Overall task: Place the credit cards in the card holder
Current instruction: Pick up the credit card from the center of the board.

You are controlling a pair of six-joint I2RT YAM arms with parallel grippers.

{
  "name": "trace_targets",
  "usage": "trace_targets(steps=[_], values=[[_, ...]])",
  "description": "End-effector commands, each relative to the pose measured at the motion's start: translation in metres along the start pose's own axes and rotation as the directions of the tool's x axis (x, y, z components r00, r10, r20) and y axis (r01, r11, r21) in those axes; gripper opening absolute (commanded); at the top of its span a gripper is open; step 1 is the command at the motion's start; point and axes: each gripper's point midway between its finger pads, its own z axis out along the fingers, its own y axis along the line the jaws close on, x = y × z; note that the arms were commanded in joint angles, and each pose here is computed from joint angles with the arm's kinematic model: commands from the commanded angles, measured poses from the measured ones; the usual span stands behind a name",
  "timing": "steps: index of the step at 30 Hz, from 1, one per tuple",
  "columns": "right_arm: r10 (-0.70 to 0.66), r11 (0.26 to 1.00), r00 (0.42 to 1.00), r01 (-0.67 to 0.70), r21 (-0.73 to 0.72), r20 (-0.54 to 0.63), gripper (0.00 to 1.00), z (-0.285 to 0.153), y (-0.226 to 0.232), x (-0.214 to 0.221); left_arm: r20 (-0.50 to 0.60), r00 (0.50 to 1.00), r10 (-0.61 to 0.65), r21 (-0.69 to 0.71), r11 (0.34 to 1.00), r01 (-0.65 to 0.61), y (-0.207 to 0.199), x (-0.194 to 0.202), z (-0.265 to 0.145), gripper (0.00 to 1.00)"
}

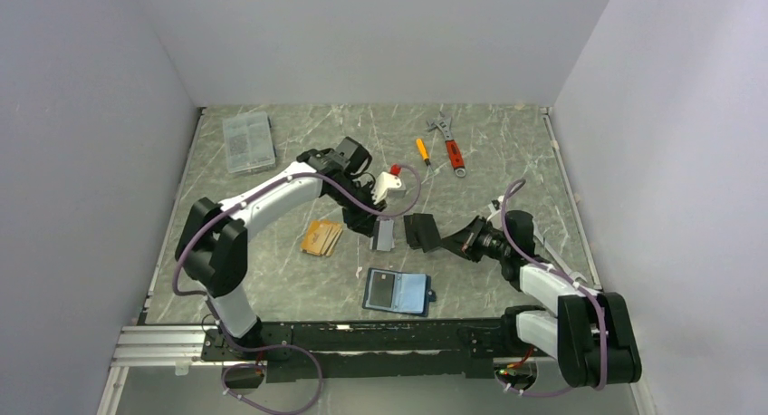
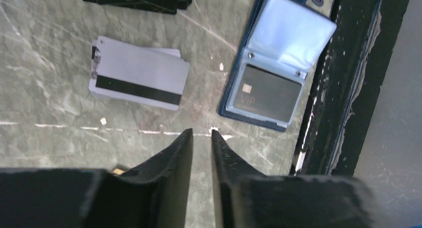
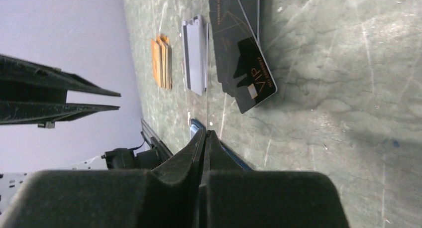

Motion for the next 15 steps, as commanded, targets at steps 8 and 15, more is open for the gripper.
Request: trace_targets(steps=[8, 15], values=[[-0.136, 0.980, 0.990, 0.140, -0.141, 0.037, 0.00, -0.005, 0.057, -0.018, 0.226, 0.951, -0.209, 0.101, 0.977, 0.190, -0.002, -0.057, -0.008, 0.50], [-0.207, 0.940, 0.973, 0.227, -0.256, 0.102, 0.00, -0.021, 0.117, -0.026, 0.355, 0.816, -0.456, 0.268, 0.886, 0.379, 0.003, -0.092, -0.046, 0.99]])
